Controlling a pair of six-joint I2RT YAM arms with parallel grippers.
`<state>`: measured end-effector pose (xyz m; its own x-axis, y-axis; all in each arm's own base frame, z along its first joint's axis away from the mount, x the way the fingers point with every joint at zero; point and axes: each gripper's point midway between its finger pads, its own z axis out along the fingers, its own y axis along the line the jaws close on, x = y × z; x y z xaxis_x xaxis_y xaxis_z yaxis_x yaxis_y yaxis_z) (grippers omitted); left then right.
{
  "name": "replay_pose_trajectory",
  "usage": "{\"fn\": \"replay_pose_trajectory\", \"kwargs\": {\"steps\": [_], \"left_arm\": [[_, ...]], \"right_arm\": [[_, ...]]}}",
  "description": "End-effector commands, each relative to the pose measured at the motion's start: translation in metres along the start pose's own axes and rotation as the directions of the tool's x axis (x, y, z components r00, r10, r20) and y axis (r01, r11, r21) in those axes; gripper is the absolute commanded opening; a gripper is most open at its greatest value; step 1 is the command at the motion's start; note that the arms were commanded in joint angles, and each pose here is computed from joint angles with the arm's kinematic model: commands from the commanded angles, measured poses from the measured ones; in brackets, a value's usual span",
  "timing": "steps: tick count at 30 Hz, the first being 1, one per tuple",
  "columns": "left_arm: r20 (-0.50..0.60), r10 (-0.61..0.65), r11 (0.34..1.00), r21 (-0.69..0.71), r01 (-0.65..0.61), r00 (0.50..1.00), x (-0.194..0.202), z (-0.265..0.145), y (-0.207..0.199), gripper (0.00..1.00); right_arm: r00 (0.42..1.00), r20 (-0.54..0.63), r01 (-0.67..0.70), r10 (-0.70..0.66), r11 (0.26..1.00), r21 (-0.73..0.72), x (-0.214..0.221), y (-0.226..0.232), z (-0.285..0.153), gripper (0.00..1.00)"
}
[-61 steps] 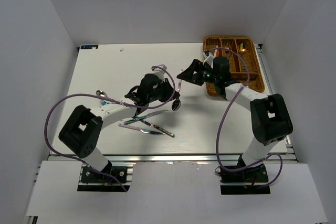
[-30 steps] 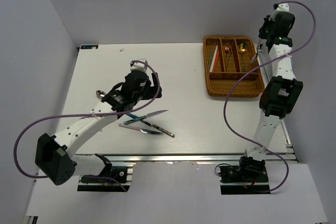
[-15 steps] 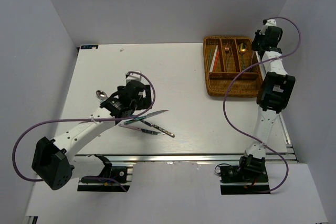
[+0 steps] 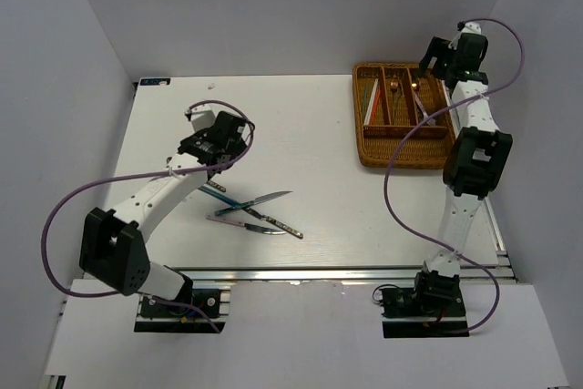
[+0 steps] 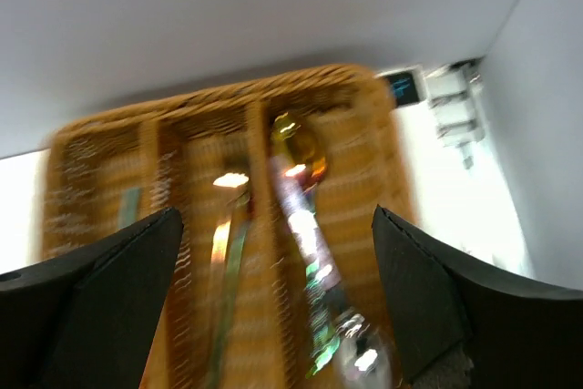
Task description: Sort the eating utensils into containers
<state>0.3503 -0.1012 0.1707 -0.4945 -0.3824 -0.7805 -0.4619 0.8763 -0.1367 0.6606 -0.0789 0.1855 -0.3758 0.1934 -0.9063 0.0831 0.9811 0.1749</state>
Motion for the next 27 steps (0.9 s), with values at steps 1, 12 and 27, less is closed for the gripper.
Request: {"fn": "replay_pose_trajectory", "kwargs": {"steps": [1,12,27], "left_arm": [[-0.033,-0.109,0.992,-0.065,0.107,0.993,-0.006,0.021,0.011,0.98],[-0.062,-0.213,0.945,-0.266,0.19,0.975,0.003,0.075,0.038,0.85],[-0.054,-0.253,0.897,-0.386,0.213,0.966,0.032,0.115,0.064,0.62]], "right_arm": [[0.994,0.05,-0.097,0.1,0.993,-0.06,-0.056,0.044,-0.071,0.89],[0.998,-0.05,-0.042,0.028,0.953,-0.299,0.081,0.177,-0.213,0.89],[0.983,-0.181,-0.052,-0.016,0.928,-0.368,0.147,0.19,-0.221,0.89]]}}
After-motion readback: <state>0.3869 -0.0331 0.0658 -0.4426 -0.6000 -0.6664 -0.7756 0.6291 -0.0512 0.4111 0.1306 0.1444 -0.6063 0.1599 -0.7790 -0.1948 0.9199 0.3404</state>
